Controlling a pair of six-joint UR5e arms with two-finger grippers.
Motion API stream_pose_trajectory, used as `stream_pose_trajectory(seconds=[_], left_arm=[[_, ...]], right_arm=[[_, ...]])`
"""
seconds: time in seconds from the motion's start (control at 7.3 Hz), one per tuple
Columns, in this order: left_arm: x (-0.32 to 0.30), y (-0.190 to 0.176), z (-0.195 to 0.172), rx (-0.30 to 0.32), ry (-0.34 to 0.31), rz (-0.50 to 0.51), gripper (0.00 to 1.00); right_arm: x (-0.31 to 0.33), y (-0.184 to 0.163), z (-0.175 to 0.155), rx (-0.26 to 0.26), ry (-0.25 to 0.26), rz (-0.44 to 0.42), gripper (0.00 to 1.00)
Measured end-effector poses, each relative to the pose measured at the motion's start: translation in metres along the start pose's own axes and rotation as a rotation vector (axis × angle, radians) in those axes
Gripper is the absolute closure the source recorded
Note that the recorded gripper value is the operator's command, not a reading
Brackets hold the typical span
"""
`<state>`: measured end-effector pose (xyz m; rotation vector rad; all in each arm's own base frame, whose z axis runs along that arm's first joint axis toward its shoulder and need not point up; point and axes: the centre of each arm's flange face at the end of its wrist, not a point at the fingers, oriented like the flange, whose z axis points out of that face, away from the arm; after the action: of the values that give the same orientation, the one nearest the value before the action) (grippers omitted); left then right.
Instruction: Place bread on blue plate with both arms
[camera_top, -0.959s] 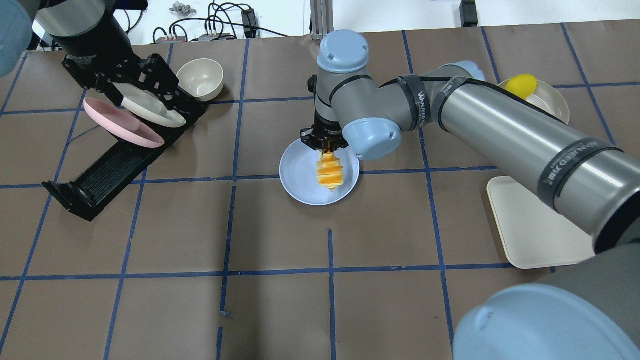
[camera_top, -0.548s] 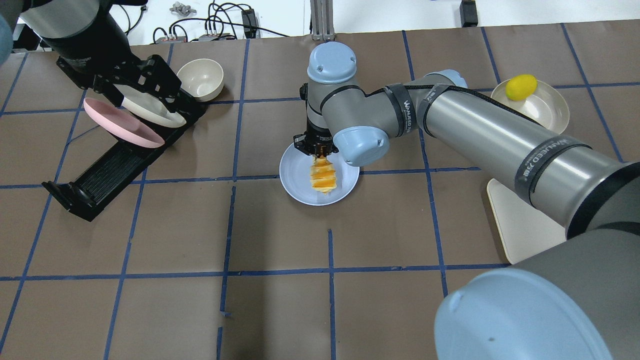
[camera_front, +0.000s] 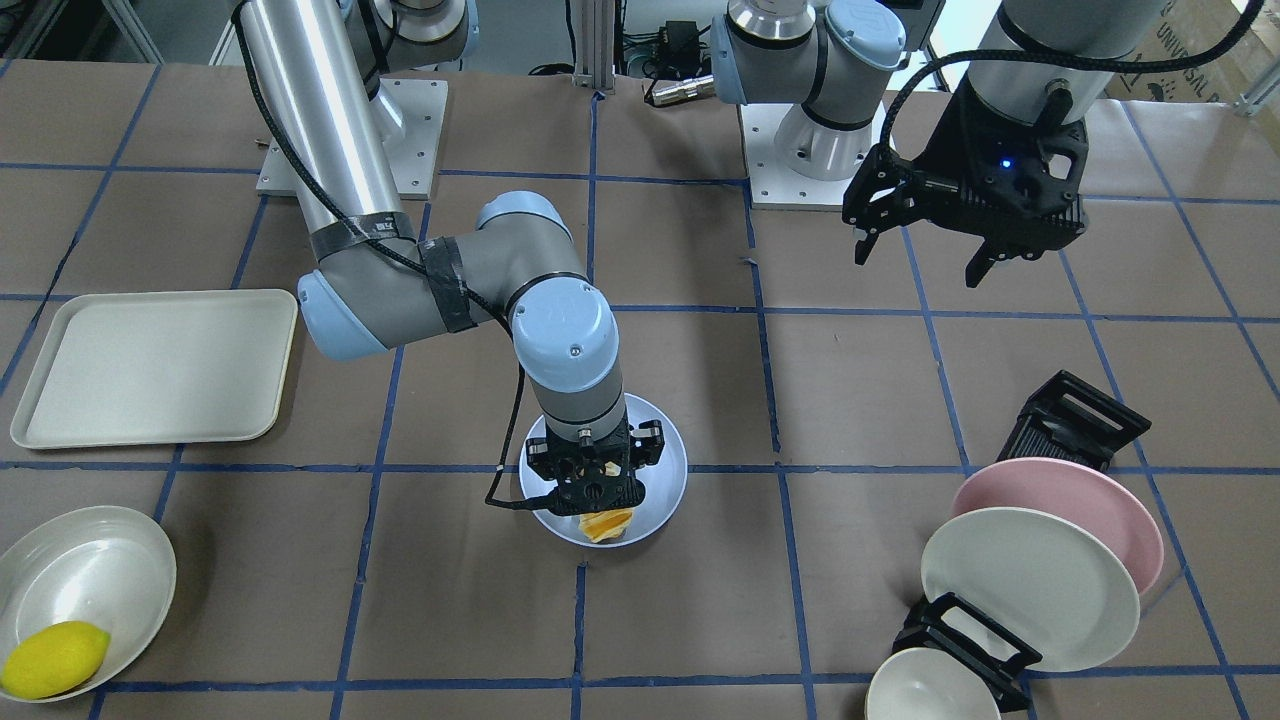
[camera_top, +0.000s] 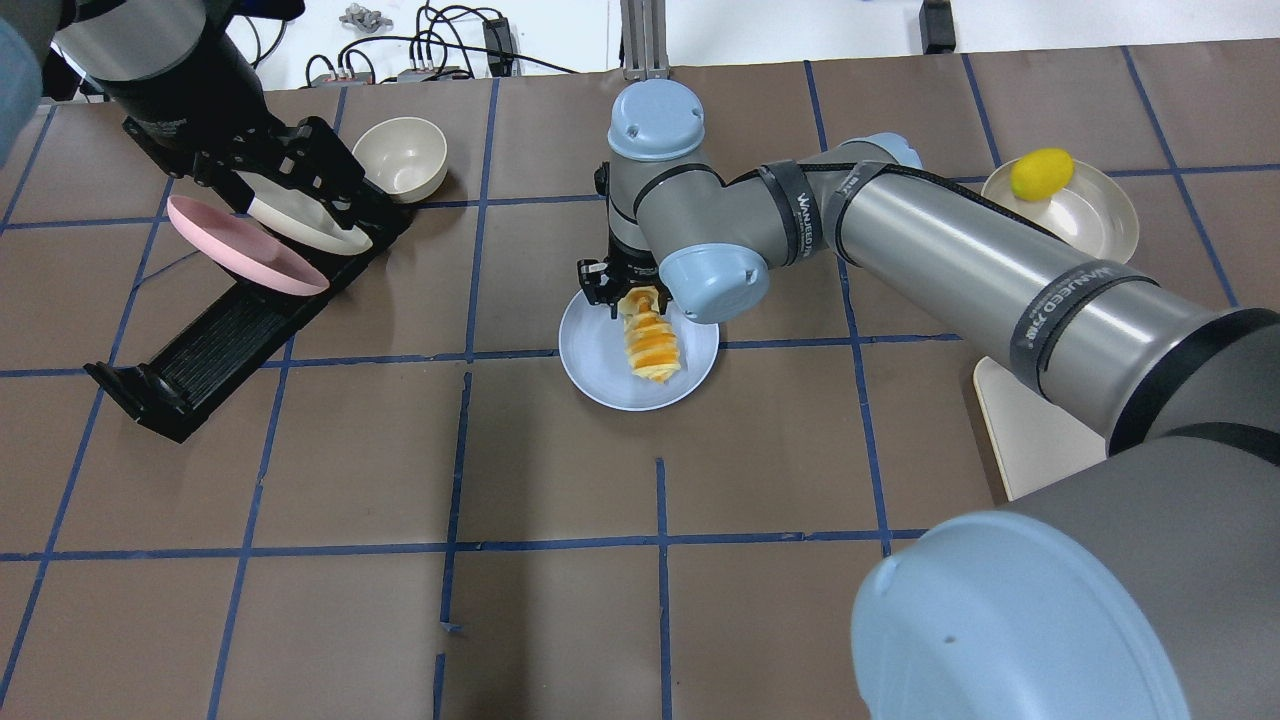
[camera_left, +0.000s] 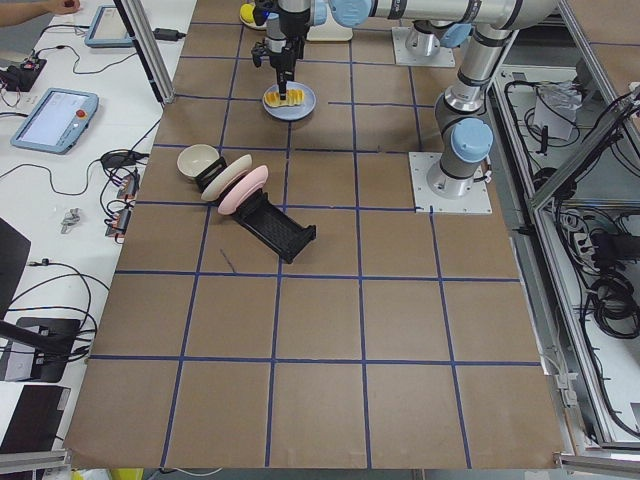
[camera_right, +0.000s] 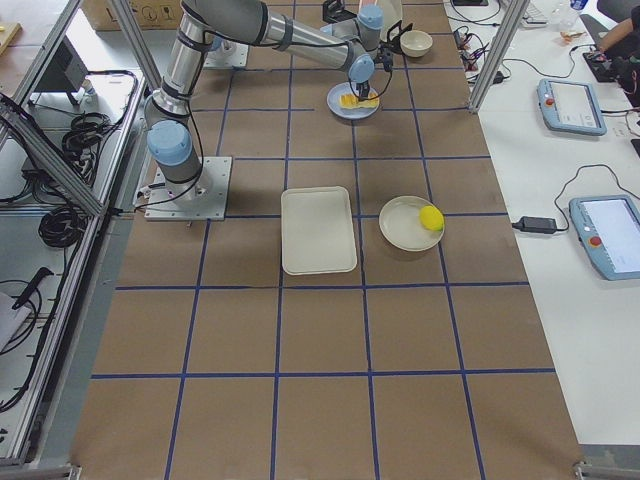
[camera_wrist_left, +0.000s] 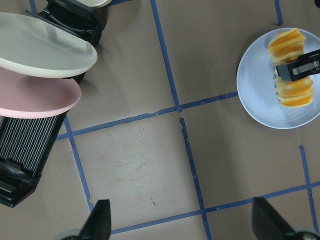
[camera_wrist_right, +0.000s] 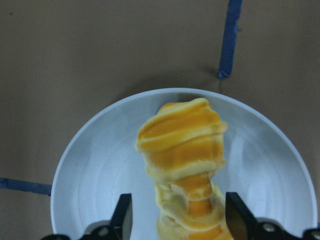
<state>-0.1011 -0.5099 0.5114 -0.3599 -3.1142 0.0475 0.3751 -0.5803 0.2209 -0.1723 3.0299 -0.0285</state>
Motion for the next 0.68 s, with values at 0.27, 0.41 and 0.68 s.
stream_pose_trajectory(seconds=[0.27, 0.41, 0.68], left_arm=[[-0.001, -0.001, 0.001, -0.005, 0.000, -0.043, 0.00], [-0.001, -0.002, 0.000, -0.008, -0.002, -0.077, 0.00], [-0.002, 0.001, -0.005, -0.032, 0.003, -0.137, 0.00]], right_arm=[[0.001, 0.001, -0.019, 0.019, -0.001, 0.001, 0.00], [0.004, 0.005, -0.052, 0.042, 0.001, 0.005, 0.00], [0.039, 0.015, -0.147, 0.167, 0.114, 0.028, 0.00]])
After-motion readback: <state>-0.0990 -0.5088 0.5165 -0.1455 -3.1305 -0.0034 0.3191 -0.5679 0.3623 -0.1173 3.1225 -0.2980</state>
